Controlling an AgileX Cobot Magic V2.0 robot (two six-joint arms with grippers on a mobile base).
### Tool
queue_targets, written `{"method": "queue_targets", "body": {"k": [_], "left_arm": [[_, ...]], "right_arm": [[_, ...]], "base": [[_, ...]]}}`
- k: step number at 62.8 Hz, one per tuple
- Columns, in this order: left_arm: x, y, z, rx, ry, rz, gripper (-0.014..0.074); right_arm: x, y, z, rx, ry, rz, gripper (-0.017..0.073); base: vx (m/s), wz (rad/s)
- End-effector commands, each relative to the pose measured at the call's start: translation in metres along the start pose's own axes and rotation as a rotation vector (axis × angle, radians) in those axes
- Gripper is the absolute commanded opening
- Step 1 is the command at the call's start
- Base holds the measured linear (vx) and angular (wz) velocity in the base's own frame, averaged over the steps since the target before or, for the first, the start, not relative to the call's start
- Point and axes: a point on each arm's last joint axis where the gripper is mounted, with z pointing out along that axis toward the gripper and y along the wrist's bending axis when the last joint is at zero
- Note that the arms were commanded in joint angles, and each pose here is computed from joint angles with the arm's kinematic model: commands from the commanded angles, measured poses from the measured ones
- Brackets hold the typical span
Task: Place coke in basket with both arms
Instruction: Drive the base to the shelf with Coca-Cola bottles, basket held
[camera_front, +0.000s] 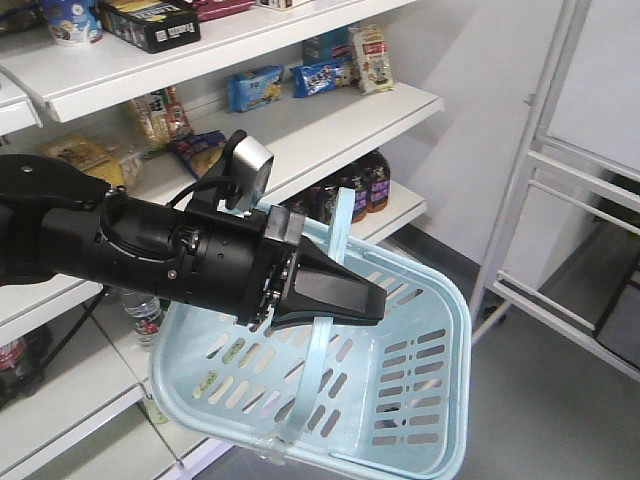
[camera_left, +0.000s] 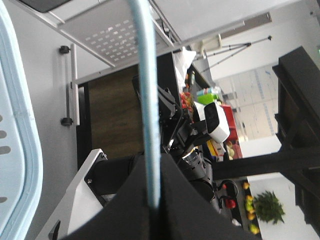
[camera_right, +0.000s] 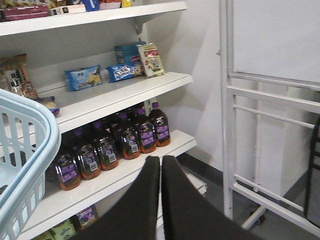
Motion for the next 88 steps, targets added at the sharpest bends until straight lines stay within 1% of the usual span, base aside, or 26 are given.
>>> {"method": "queue_targets", "body": {"k": [1,59,88], "left_arm": [[0.0004,-0.0281,-0.0073,0.102,-0.032,0.042,-0.0008],[0.0004,-0.0281,-0.0073,0.102,-0.032,0.042,-0.0008],[0.0004,-0.0281,-0.0073,0.102,-0.032,0.042,-0.0008]], "right_arm": [[-0.0025,0.0002,-0.0005,-0.008,-0.075,-0.013,-0.0004],[-0.0025,0.0002,-0.0005,-0.008,-0.075,-0.013,-0.0004],[-0.0025,0.0002,-0.0005,-0.008,-0.075,-0.013,-0.0004]], "base": [[0.09,0.37],[0.08,0.36],[0.07,0.28]]}}
